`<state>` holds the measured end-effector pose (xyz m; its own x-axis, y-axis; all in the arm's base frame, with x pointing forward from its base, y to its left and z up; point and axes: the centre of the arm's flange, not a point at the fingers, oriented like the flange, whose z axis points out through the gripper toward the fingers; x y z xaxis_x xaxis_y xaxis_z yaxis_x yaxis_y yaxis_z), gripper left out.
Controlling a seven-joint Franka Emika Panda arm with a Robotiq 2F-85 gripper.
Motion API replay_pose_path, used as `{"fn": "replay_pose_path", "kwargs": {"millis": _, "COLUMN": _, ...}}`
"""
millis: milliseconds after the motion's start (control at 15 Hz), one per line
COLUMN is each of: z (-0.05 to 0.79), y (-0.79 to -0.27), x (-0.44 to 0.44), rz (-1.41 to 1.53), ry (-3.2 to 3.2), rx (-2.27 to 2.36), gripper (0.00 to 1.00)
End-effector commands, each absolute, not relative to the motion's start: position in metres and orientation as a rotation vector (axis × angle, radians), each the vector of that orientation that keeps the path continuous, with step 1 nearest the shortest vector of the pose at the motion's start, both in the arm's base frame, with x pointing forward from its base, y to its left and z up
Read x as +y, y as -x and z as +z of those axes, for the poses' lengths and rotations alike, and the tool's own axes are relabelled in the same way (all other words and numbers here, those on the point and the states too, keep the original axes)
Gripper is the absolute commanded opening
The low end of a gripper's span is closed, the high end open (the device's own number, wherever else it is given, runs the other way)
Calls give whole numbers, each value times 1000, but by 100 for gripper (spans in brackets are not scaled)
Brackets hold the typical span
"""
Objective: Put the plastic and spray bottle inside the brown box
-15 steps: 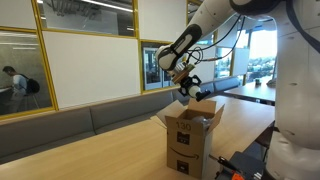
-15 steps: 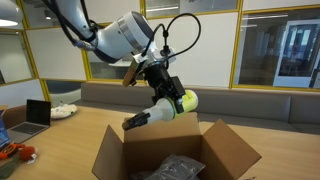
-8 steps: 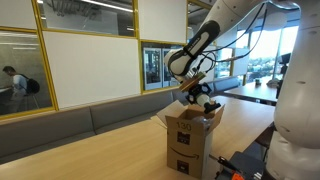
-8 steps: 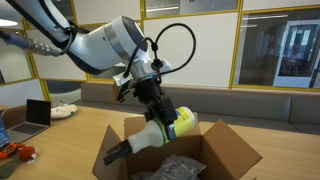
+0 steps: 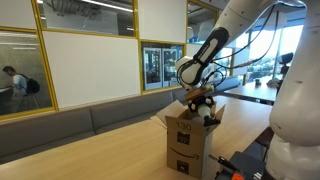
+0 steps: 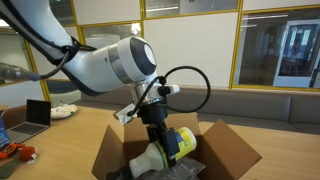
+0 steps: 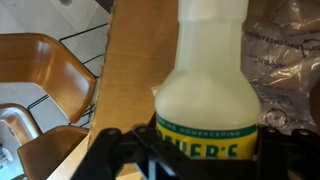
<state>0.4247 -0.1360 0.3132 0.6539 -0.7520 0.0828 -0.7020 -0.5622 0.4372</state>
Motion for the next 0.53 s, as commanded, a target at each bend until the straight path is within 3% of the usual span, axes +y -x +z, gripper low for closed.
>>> {"fn": "replay_pose_path", "kwargs": {"millis": 0, "z": 303, "y": -424, "x": -150, "rz": -109, "ry": -2441, "rx": -1223, "gripper": 39}}
{"fn": "replay_pose_path", "kwargs": {"millis": 467, "z": 253, "y": -436, "x": -180, "rz": -112, "ry": -2459, "rx": -1350, "gripper": 39}}
